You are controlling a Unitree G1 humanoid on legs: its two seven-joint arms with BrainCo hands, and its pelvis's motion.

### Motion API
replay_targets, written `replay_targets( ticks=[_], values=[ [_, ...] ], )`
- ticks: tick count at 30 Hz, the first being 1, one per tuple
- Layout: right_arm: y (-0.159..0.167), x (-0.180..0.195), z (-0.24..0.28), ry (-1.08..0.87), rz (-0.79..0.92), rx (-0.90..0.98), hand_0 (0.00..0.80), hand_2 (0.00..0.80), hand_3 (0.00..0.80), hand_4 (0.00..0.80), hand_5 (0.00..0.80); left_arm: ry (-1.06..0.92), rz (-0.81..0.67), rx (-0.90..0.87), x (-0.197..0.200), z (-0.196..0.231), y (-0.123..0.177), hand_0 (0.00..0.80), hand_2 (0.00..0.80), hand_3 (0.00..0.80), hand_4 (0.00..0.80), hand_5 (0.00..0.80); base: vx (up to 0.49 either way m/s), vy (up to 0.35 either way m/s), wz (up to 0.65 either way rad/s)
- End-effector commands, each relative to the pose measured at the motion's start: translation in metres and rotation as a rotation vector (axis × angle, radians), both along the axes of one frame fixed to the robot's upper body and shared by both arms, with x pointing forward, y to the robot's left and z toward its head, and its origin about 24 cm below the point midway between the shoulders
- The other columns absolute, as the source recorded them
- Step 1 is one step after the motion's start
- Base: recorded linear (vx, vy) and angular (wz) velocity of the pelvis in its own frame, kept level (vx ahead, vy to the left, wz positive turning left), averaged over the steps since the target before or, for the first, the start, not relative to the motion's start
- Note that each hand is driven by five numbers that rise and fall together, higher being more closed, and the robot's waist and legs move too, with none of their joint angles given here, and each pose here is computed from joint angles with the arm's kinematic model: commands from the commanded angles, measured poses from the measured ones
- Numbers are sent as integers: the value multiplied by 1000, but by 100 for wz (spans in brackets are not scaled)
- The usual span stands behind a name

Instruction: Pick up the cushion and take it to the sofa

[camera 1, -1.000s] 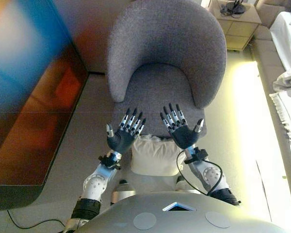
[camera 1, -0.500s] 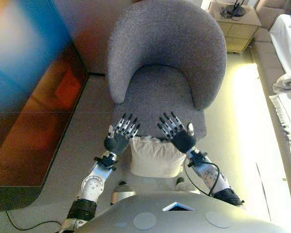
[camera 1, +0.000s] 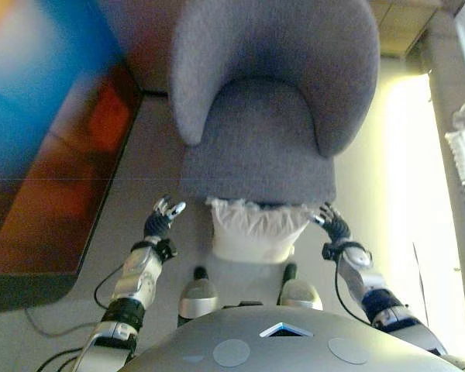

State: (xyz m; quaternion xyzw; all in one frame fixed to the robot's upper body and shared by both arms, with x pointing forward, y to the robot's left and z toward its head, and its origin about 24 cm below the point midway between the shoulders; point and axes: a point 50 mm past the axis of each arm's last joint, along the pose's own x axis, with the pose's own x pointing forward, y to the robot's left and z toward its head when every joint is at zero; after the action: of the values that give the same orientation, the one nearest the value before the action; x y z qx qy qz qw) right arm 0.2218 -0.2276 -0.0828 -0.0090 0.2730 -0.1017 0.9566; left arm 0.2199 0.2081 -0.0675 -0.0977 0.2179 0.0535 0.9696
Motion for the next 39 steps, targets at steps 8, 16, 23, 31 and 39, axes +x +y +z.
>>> replay_targets(
  ticks=[8, 16, 23, 31, 39],
  values=[
    [-17, 84, 78, -294, -183, -186, 0, 0, 0, 0, 0, -326, 31, 97, 86, 74, -10, 0, 0, 0, 0, 0, -200, 41, 6],
    [-37, 108, 109, -356, -263, -144, 0, 0, 0, 0, 0, -415, 33, 99, 106, 100, -15, 0, 0, 0, 0, 0, -107, 5, 12],
    [-36, 114, 111, -340, -173, -21, 0, 0, 0, 0, 0, -381, 9, 121, 115, 106, -14, 0, 0, 0, 0, 0, 12, -2, -1],
    [-37, 132, 133, -334, -89, 51, 0, 0, 0, 0, 0, -306, -60, 101, 134, 120, -5, 0, 0, 0, 0, 0, 42, -11, -3],
    [-33, 158, 177, -356, 26, 36, 0, 0, 0, 0, 0, -303, -100, 127, 162, 162, 4, 0, 0, 0, 0, 0, 39, -7, -3]
  ],
)
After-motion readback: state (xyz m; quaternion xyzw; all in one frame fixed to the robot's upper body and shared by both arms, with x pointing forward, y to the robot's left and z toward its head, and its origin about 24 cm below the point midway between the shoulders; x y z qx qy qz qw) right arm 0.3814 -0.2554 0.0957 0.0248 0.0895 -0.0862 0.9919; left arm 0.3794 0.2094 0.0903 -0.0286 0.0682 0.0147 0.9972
